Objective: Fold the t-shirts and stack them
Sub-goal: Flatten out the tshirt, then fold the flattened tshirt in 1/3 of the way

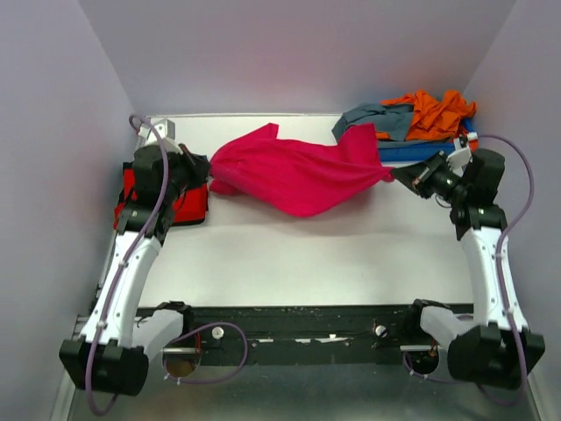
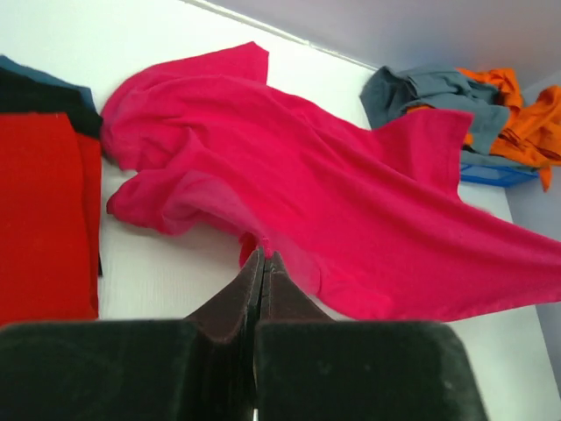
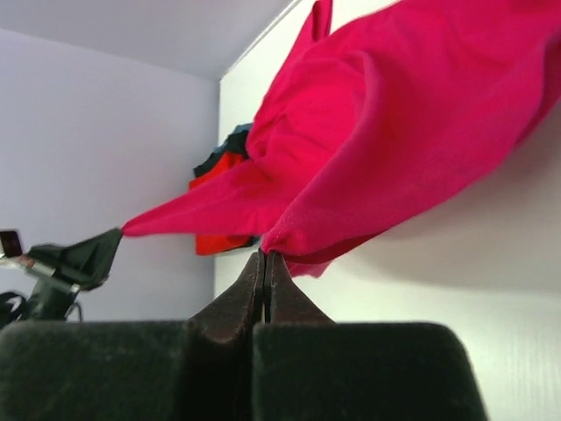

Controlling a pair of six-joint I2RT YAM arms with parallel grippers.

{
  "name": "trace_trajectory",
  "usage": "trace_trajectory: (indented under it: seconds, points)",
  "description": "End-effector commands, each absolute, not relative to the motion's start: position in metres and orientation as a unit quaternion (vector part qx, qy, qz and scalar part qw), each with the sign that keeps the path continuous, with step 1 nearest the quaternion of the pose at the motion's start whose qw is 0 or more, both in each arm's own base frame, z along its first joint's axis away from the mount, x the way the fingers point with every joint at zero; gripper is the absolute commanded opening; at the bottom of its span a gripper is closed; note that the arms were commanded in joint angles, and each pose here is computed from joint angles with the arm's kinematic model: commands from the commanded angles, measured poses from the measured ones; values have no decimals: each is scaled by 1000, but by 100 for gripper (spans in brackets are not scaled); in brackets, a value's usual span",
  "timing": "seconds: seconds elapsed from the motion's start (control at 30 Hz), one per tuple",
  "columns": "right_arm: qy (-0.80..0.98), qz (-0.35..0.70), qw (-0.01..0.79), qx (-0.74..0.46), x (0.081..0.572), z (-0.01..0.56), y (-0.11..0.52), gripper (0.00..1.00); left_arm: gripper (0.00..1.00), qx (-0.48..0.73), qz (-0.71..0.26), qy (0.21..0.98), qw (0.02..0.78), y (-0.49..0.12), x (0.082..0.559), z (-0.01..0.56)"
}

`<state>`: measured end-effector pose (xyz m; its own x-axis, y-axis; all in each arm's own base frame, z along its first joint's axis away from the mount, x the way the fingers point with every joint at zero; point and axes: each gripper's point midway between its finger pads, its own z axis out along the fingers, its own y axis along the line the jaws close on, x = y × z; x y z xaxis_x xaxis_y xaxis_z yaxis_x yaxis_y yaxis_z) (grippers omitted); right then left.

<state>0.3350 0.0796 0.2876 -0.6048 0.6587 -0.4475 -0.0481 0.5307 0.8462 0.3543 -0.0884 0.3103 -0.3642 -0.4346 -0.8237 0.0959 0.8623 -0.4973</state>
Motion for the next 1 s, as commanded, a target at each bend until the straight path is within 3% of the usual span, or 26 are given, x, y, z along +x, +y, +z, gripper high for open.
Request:
trace_trajectory:
  seconds: [0.0, 0.2, 0.43, 0.97]
  points:
    - [788, 346, 447, 244, 291, 254, 55, 1, 0, -110, -286, 762, 571, -96, 300, 318]
    - [782, 277, 461, 314, 220, 200, 41, 1, 0, -128, -274, 808, 505, -94, 253, 258]
    - [806, 240, 430, 328, 194, 161, 37, 1, 0, -160, -251, 788, 539, -72, 214, 277]
    - [839, 229, 357, 342, 227, 113, 32, 1, 0, -157, -228, 827, 490, -81, 271, 231]
